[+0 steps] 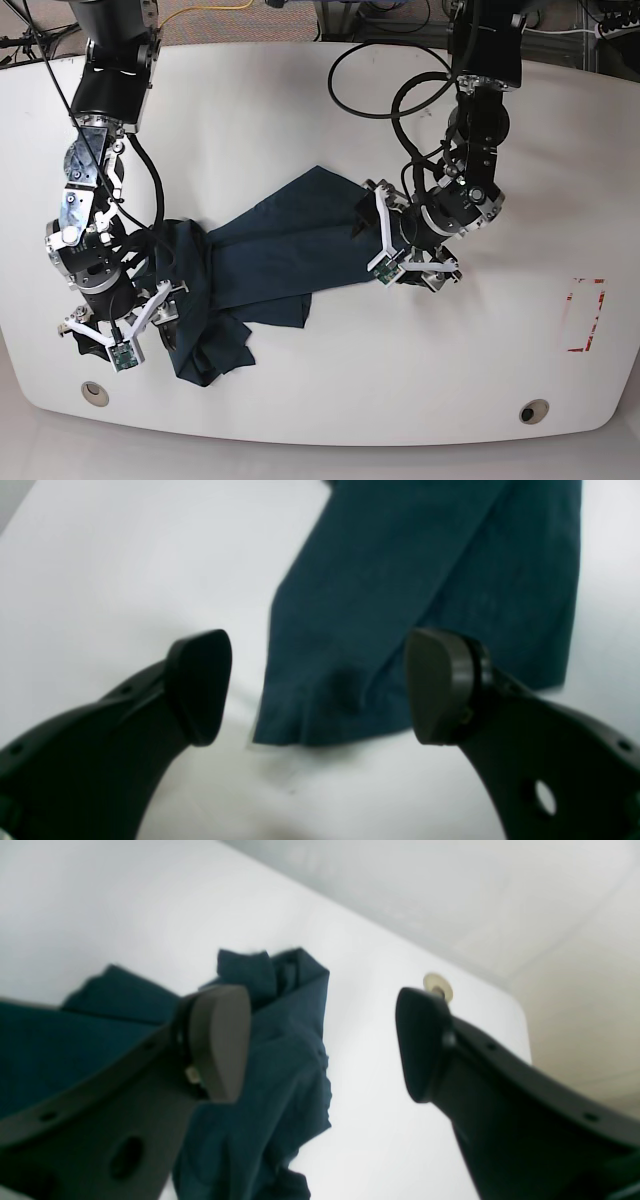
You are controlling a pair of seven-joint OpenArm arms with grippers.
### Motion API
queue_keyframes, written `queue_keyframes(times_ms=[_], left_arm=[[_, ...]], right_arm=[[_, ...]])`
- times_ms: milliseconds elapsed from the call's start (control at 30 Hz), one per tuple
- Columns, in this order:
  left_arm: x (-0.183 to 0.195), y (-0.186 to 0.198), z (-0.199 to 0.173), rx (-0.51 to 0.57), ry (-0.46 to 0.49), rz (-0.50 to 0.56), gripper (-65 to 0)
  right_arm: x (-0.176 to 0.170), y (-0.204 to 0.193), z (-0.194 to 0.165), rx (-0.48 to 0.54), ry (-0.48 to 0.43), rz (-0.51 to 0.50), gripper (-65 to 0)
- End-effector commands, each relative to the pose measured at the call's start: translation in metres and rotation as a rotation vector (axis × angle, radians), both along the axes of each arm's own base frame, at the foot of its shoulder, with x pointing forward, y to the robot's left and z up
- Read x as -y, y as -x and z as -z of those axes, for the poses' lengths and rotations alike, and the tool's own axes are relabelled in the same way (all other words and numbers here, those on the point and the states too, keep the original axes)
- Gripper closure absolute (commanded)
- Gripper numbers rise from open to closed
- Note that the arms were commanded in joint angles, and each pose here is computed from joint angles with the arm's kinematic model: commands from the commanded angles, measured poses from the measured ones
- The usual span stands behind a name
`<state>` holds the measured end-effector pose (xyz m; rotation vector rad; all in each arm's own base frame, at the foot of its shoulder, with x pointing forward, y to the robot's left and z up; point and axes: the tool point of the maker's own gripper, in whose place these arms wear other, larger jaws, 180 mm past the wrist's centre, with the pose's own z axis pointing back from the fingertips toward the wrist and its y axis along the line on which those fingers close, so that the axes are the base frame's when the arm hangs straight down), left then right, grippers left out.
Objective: Fold the T-shirt properly
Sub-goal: 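Grasp the shirt's middle fabric with the left gripper near the right gripper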
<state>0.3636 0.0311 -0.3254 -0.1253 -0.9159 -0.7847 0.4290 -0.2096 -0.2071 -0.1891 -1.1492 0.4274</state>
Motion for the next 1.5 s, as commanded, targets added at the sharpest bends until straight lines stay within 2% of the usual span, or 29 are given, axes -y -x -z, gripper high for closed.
queue_keyframes(times_ms=[0,467,533,933,1200,1467], left_arm=[[0.003,-0.008,-0.013,0.037,0.062,-0.030,-51.0],[0.015,-0.025,0.006,-0.005,0.096,-0.036,-51.4],[0.032,-0.022,0.019,-0.046,0.116,0.002,-51.9],[0.063,-0.016,0.031,-0.090,0.128,0.099,-51.8],[0.073,-0.010,0.023,-0.077,0.142,0.141,-51.4],[0.074,-0.011,-0.005,0.008,0.159,0.145,-48.7]], right_arm=[[0.005,-0.006,-0.016,0.043,0.005,-0.002,-44.5],[0.009,-0.002,-0.014,0.042,0.008,0.002,-44.6],[0.010,0.001,-0.008,0.028,0.009,0.007,-44.1],[0.007,0.010,-0.002,0.019,0.013,0.000,-43.7],[0.003,0.013,0.000,0.014,0.017,-0.007,-43.4],[0.005,0.017,0.006,0.002,0.013,-0.002,-43.8]])
